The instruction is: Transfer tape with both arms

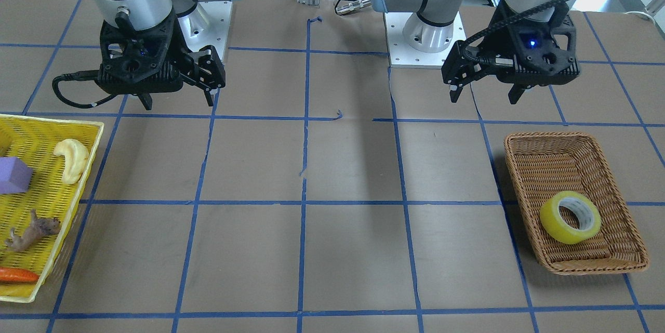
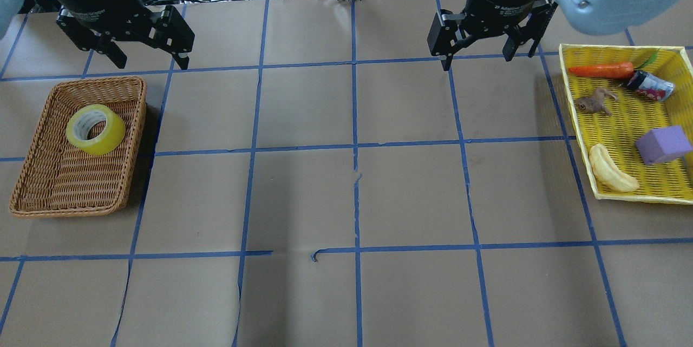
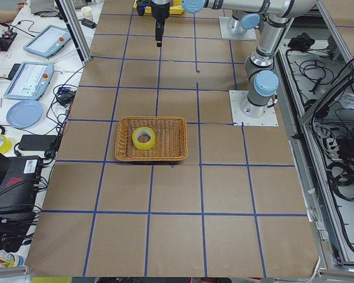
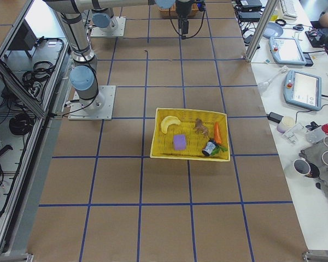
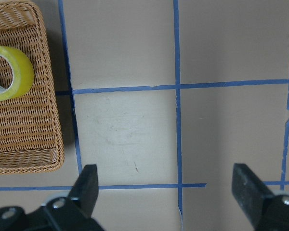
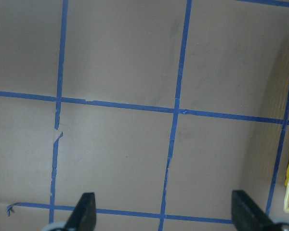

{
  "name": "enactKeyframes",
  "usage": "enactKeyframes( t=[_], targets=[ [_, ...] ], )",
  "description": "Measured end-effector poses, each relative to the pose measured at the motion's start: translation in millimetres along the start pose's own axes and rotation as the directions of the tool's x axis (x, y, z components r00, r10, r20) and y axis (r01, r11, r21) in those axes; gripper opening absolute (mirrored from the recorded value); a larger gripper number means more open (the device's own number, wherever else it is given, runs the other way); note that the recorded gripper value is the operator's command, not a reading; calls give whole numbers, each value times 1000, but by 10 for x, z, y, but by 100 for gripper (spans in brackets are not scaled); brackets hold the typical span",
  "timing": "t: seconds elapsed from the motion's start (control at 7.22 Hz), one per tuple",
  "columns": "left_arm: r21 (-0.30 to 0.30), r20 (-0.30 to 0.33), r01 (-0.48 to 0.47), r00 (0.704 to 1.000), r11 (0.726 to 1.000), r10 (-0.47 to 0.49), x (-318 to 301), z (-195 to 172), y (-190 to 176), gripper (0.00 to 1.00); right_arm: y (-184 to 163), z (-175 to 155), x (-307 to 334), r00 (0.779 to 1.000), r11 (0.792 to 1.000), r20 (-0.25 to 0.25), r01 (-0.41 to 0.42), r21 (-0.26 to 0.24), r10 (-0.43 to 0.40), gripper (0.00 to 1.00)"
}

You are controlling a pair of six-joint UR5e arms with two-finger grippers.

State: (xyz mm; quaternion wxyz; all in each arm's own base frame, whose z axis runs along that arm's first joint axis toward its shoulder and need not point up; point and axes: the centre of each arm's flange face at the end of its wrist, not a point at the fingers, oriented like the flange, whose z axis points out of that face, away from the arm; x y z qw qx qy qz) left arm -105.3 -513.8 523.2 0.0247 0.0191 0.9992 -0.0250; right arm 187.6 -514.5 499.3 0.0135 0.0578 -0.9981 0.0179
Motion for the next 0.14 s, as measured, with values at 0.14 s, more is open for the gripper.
enactKeyframes(
  t=[0.14],
  targets=[
    [2, 2, 0, 1000, 1000, 0, -3, -10, 9, 100, -4, 0, -3, 1000, 1000, 1, -1, 0, 1, 100]
  ],
)
